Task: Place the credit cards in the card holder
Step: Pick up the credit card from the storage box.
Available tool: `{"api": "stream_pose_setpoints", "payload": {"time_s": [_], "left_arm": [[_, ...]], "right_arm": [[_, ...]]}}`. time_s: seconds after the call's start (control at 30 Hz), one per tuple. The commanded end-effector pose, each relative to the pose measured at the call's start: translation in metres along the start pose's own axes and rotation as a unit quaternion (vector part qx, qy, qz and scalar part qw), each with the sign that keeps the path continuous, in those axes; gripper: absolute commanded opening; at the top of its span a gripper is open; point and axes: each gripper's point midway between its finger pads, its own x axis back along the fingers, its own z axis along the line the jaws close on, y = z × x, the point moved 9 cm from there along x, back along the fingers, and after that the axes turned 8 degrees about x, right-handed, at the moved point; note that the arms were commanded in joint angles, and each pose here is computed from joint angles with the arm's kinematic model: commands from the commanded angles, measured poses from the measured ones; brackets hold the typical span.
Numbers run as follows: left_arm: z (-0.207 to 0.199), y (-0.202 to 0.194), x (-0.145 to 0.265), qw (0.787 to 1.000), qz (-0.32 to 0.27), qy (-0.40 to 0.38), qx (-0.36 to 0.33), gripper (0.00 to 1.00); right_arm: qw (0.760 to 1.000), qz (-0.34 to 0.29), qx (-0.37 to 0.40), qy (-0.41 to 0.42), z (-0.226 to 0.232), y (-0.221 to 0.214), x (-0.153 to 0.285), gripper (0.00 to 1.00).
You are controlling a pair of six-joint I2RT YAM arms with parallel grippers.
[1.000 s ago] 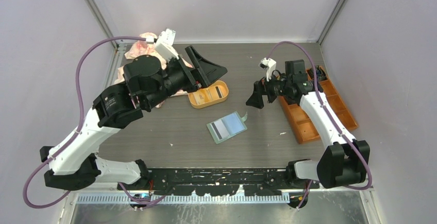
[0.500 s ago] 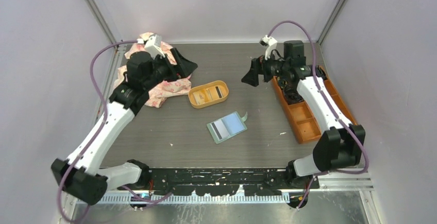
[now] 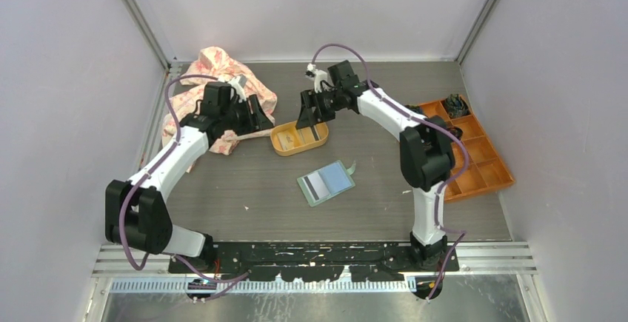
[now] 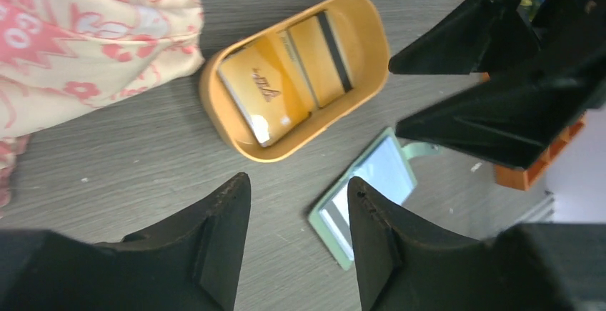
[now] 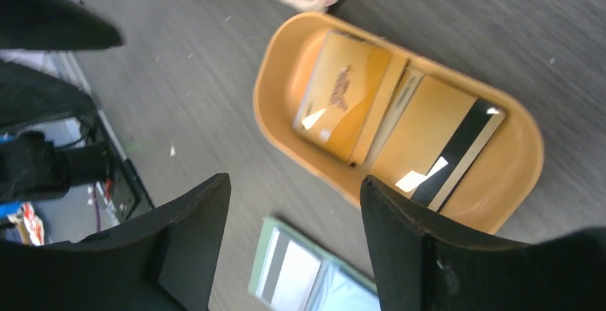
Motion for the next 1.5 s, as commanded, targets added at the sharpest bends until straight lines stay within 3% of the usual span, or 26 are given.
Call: {"api": "stream_pose_setpoints", "payload": {"time_s": [0.0,0.4,0.73,1.1,1.47], "left_arm": [[0.011,0.012,-0.005,0.997,-0.014,0.068,-0.028,0.53],[0.024,-0.004,-0.061,0.992,0.068,0.098,0.042,0.52],[0.032,-0.014,-0.078,0.987,0.106,0.099,0.062,0.35],[0.033,-0.020,-0.086,0.984,0.129,0.093,0.080,0.23],[0.030,-0.022,-0.086,0.984,0.134,0.092,0.080,0.18]], "right_arm": [[0.999,-0.015,-0.022,-0.025,-0.012,0.021,-0.021,0.71],[0.997,0.041,-0.032,-0.064,-0.038,-0.002,-0.071,0.66],[0.996,0.055,-0.057,-0.048,-0.042,-0.011,-0.090,0.62],[0.993,0.061,-0.097,-0.003,-0.034,-0.018,-0.106,0.58],[0.984,0.030,-0.149,0.089,-0.014,-0.006,-0.103,0.55]]}}
